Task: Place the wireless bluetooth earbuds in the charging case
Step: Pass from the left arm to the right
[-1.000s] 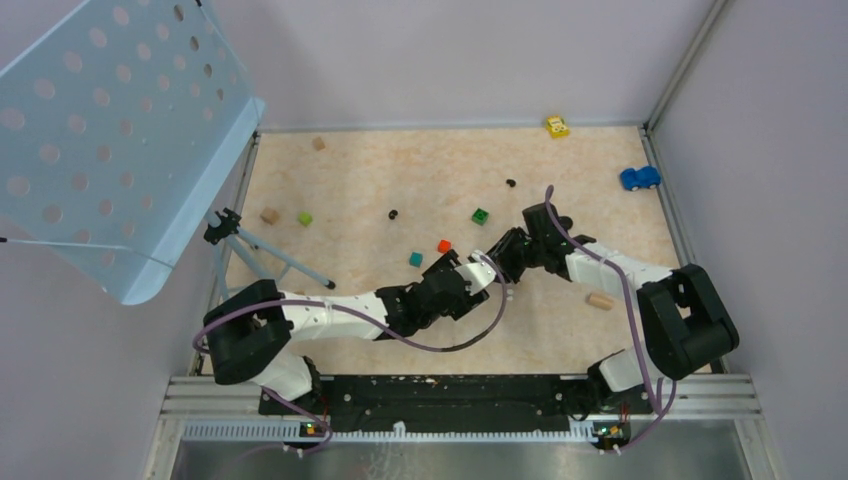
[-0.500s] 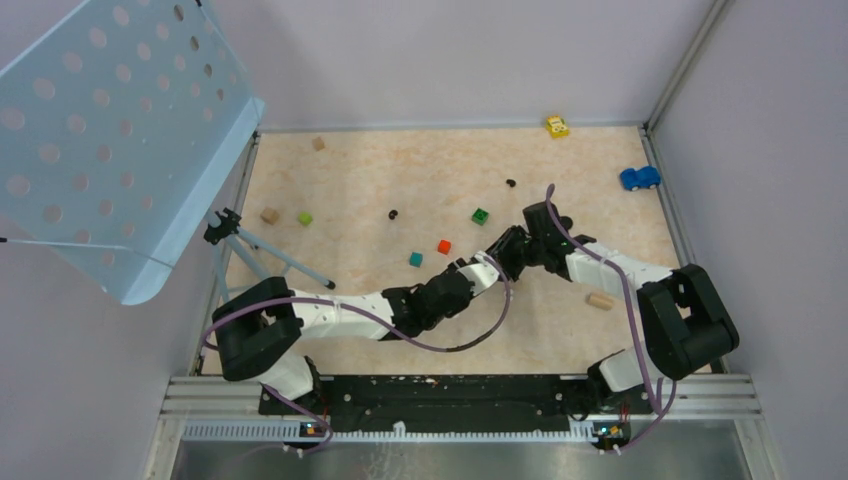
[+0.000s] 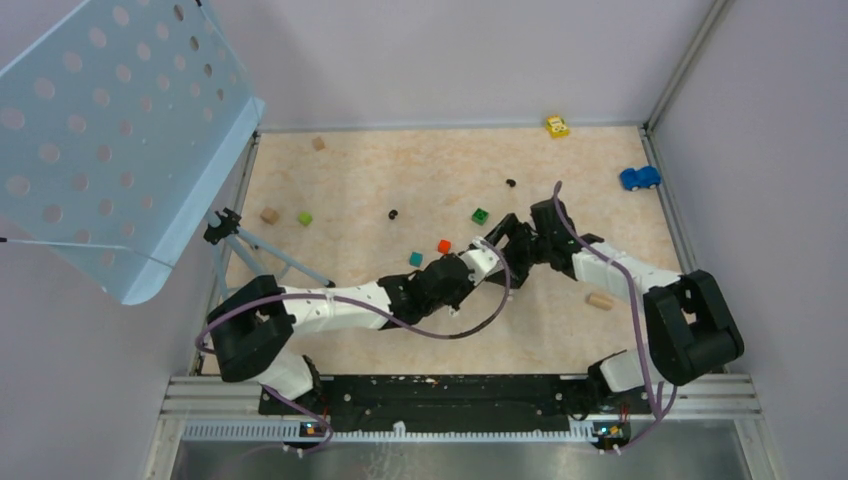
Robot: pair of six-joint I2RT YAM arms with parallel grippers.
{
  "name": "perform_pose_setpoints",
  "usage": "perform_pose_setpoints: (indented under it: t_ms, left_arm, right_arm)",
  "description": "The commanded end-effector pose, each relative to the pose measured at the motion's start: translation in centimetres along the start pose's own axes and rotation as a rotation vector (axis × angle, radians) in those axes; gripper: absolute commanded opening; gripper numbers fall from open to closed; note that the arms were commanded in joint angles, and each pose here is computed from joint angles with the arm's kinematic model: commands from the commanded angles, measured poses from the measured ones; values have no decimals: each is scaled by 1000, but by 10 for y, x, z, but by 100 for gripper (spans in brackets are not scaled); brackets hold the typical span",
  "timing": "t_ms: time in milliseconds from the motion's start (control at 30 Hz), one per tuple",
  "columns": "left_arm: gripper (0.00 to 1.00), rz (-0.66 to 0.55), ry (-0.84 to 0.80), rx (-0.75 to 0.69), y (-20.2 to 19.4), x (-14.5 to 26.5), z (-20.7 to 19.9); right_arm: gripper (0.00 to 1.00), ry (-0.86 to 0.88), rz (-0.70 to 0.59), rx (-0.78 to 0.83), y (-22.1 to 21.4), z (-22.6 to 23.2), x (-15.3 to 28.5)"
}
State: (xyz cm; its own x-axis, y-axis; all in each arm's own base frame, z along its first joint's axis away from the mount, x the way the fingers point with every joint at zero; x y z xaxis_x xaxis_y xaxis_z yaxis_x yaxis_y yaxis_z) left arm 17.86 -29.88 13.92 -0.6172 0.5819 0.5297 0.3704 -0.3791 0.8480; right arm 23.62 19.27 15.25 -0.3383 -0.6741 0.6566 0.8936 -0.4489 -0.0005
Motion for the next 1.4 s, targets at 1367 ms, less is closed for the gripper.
perform_pose_setpoints:
  t_ms: [1367]
  left_arm:
    - [0, -39, -876, 1111, 109, 43, 55]
  right_arm:
    - [61, 823, -459, 524, -14, 46, 93]
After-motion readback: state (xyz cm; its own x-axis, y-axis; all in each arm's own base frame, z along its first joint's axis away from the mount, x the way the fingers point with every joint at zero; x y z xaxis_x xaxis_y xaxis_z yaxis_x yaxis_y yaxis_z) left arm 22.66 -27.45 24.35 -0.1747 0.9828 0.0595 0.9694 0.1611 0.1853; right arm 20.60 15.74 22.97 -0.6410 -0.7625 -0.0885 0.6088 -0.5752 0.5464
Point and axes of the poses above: each gripper's point midway between its finger pads, its own x axis back along the fingers, its own z axis along the line the jaws close on, y = z × x, the point moved 8 cm from there along x, back along the fingers, and after that the axes turned 11 degrees about x, right-handed, at the moved point
